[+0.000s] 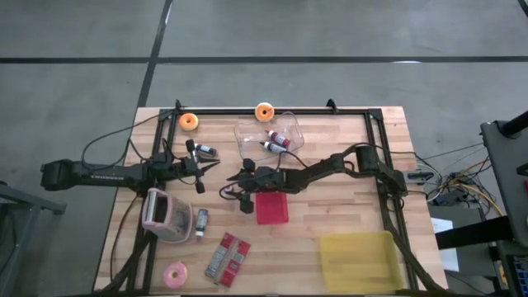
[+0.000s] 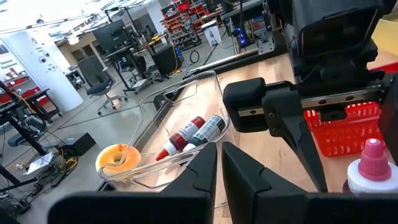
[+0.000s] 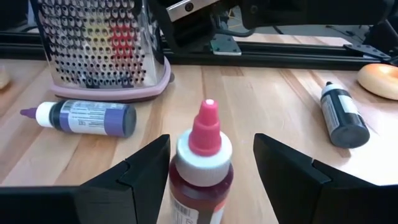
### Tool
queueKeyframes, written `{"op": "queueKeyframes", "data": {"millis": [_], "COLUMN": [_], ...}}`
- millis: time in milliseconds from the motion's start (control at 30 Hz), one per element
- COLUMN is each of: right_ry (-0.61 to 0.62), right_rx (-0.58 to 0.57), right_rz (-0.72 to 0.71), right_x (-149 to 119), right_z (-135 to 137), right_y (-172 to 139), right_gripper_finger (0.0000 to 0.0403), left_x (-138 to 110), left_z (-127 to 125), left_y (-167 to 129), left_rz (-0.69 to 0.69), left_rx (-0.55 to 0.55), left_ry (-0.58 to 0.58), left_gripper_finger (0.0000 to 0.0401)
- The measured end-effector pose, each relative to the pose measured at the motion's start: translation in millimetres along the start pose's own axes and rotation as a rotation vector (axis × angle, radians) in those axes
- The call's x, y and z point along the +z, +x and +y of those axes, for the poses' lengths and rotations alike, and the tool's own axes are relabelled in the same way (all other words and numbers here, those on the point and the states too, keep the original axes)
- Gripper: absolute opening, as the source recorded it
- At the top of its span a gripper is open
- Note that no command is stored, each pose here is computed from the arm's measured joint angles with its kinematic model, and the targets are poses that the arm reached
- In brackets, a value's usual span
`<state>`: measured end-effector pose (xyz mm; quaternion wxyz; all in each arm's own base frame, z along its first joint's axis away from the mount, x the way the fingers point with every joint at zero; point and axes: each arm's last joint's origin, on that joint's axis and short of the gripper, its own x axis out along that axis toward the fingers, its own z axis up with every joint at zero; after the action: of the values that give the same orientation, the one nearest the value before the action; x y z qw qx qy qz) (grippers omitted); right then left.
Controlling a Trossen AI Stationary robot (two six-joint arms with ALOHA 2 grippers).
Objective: Pick & Place Food Item
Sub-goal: Put the pink food coloring bottle into the transparent bin
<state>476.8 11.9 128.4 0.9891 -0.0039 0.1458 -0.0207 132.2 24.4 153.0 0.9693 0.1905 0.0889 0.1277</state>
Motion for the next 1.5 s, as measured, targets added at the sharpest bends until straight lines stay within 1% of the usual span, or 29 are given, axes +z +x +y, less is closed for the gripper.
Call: {"op": "queueKeyframes", "data": {"millis": [200,533,733,1500], "right_ry": [0.002,-0.006,-0.008,-0.009], "right_rx": [-0.002,-0.002,-0.002,-0.003], "right_rz": [0.001,0.016,0.016,0.015], "right_x": [0.0,-1.5,-1.6,-1.8], "right_z": [-0.7,-0.7,-0.8,-1.0], "right_y": [0.1,0.1,0.0,-0.1], "right_gripper_finger": [0.0211,0.0153,0.0127,0.0120], "left_x": [0.0,0.0,0.1,0.1], "left_z": [0.0,0.0,0.1,0.0], "left_y": [0.0,0.0,0.0,0.0], "left_rz": [0.000,0.000,0.000,0.000], "left_rx": [0.000,0.000,0.000,0.000], "left_ry": [0.000,0.000,0.000,0.000], "left_gripper_finger": [0.0028,0.0028,0.0028,0.0028]}}
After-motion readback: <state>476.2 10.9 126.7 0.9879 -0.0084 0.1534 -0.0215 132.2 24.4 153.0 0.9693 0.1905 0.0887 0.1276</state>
